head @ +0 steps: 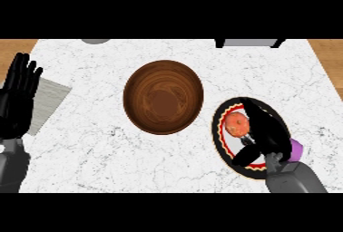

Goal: Pick the squash from the plate and place it in the bowl

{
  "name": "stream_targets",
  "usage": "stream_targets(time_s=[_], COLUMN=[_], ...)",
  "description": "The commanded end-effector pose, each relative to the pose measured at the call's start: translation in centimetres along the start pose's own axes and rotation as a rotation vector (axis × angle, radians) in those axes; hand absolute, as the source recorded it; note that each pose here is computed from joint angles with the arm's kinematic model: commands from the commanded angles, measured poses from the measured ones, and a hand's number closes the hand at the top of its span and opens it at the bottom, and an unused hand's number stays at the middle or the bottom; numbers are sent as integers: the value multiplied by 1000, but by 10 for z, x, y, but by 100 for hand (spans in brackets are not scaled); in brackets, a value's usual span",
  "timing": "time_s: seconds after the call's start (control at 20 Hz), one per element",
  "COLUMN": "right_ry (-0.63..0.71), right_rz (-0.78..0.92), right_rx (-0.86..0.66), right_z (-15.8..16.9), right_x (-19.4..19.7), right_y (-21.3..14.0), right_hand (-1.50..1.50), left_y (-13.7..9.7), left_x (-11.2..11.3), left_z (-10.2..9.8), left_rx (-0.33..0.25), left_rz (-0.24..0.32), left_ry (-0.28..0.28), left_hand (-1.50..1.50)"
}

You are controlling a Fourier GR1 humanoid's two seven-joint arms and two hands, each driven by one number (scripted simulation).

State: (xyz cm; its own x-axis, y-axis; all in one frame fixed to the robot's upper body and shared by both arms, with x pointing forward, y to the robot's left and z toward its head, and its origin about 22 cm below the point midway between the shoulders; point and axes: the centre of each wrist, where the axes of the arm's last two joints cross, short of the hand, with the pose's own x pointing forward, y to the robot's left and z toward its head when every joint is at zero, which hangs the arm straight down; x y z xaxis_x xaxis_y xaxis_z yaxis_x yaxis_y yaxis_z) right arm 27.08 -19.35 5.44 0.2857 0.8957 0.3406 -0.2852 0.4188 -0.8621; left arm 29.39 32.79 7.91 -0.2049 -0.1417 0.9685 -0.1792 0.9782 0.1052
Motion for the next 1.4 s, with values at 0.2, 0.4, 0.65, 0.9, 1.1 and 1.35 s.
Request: stream_targets(time_s=[0.2,0.4,0.65,0.9,1.1,1.35], right_ry=[4,14,21,62,106,92], right_rz=[38,25,27,24,21,46], right_rx=[20,42,53,62,72,67], right_z=[-13,-34,-38,-55,-48,-69], right_x=[8,-13,-3,4,-16,-47], right_y=[12,3,13,54,52,45], right_hand=[-150,-150,-150,-150,-150,-150], left_y=[-2,15,22,-11,7,19], left_x=[8,5,12,16,3,12], left_z=[5,-11,-9,-8,-8,1], left_rx=[13,-15,0,-10,4,-10], left_rz=[-10,10,2,9,3,-2], left_ry=[-7,-6,3,-15,-2,-8], left_hand=[0,0,0,0,0,0])
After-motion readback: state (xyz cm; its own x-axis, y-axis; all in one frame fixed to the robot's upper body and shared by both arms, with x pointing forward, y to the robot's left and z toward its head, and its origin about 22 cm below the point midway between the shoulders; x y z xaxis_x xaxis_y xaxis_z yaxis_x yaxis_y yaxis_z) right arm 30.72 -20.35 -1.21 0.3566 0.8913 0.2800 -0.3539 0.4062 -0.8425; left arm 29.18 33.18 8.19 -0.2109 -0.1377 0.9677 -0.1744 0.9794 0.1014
